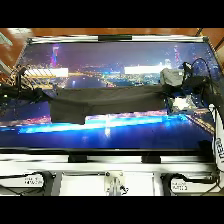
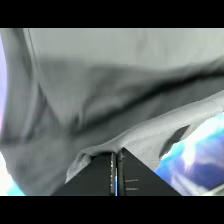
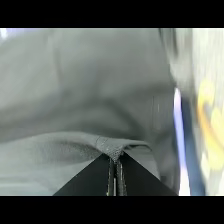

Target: Fold the shirts.

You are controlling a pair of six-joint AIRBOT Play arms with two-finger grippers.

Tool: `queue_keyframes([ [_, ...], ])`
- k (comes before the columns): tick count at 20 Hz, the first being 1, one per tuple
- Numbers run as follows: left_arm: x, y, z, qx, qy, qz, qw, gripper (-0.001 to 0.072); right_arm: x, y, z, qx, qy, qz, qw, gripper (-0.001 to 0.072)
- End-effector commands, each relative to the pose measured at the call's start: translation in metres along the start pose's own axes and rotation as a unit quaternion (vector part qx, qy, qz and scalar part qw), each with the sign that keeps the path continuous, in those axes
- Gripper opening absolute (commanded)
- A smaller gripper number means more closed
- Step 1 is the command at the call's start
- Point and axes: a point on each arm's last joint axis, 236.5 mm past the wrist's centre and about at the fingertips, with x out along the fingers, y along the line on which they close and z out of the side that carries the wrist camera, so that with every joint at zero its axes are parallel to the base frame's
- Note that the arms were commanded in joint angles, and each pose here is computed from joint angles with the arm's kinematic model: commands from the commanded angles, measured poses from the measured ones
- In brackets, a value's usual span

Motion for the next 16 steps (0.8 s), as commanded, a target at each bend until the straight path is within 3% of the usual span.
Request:
queue_keyframes([
  [1, 0.009, -0.004, 0.053, -0.022, -0.051, -0.043, 0.998, 0.0028, 0.018, -0.002, 0.036, 0.011, -0.042, -0.006, 0.999, 0.0065],
  [4, 0.017, -0.007, 0.085, -0.031, -0.089, -0.063, 0.994, 0.0028, 0.033, -0.005, 0.041, 0.027, -0.041, -0.002, 0.999, 0.0065],
  [12, 0.058, 0.02, 0.072, -0.062, -0.055, -0.064, 0.994, 0.0028, 0.065, -0.002, 0.035, 0.029, -0.039, -0.001, 0.999, 0.0067],
  [13, 0.06, 0.021, 0.071, -0.072, -0.053, -0.065, 0.994, 0.0029, 0.065, -0.002, 0.032, 0.029, -0.033, 0.0, 0.999, 0.0094],
  [14, 0.06, 0.021, 0.071, -0.078, -0.052, -0.066, 0.993, 0.0093, 0.065, -0.003, 0.029, 0.027, -0.026, -0.001, 0.999, 0.0255],
  [15, 0.059, 0.02, 0.071, -0.08, -0.052, -0.066, 0.993, 0.0307, 0.063, -0.004, 0.024, 0.022, -0.015, -0.001, 1.0, 0.0478],
  [16, 0.057, 0.018, 0.071, -0.078, -0.052, -0.068, 0.993, 0.0513, 0.06, -0.004, 0.017, 0.012, 0.001, 0.002, 1.0, 0.0496],
])
